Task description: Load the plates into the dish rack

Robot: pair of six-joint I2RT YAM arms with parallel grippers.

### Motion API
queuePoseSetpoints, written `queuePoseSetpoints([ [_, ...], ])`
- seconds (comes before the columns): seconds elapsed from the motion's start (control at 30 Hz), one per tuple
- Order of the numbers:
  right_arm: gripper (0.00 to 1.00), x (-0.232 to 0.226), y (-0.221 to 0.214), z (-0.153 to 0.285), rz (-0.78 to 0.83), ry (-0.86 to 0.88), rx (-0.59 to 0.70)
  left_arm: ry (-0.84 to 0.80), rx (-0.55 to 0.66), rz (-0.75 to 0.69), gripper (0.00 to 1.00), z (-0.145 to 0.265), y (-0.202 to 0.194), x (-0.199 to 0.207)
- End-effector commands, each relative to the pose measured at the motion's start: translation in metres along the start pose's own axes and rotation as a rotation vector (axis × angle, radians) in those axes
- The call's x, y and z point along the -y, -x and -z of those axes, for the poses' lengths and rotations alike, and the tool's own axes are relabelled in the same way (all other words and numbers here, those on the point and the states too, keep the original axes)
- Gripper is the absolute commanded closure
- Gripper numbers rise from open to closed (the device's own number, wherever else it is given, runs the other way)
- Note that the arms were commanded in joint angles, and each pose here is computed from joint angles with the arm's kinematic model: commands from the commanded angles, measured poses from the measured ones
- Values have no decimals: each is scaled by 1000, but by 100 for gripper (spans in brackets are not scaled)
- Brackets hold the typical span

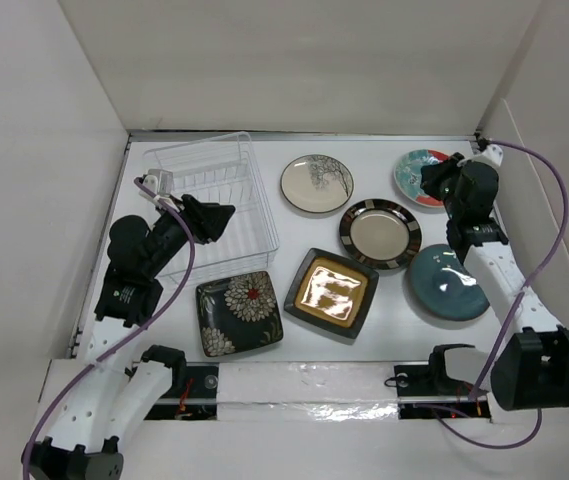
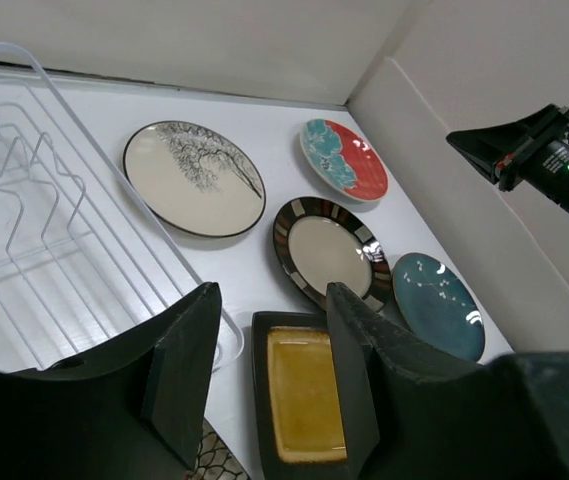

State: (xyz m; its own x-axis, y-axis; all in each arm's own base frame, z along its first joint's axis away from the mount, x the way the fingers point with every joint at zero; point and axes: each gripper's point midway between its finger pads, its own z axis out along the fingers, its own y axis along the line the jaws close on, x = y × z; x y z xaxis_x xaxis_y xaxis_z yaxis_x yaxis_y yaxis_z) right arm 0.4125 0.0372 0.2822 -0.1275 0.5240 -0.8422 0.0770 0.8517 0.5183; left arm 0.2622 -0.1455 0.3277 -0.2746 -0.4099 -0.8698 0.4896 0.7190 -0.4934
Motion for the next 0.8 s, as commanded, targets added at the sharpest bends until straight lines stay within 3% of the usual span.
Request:
queuePoseSetpoints([
  [0.0, 100, 28, 18, -11, -111, -49, 81, 18, 26, -40, 57, 0, 11, 1],
  [0.1, 100, 50, 6, -26, -142, -88, 46, 20, 15, -44, 67, 0, 6, 2],
  [0.2, 100, 80, 1, -41, -160, -177, 61, 37, 14, -68, 89, 2, 7, 5],
  [0.23, 100, 89, 8, -45, -182, -190, 74, 40, 7, -73, 100, 6, 3, 6],
  [0.3, 91, 107, 6, -56, -211, -215, 71, 76, 28, -88, 100, 10, 6, 2],
  [0.33, 71, 113, 5, -60, -225, -220, 73, 81, 35, -95, 100, 12, 7, 3],
  [0.37, 58, 125, 9, -62, -254, -237, 89, 96, 29, -98, 100, 13, 5, 1],
  [0.4, 35, 127, 13, -66, -265, -226, 109, 129, 32, -101, 100, 15, 5, -5],
  [0.43, 28, 133, 2, -74, -278, -232, 87, 140, 30, -108, 95, 16, 0, -10],
  [0.53, 22, 151, -8, -92, -315, -259, 57, 153, 37, -120, 70, 14, -4, -16],
  [0.77, 24, 198, -39, -101, -469, -354, 31, 216, 24, -125, 64, 17, -8, -29],
])
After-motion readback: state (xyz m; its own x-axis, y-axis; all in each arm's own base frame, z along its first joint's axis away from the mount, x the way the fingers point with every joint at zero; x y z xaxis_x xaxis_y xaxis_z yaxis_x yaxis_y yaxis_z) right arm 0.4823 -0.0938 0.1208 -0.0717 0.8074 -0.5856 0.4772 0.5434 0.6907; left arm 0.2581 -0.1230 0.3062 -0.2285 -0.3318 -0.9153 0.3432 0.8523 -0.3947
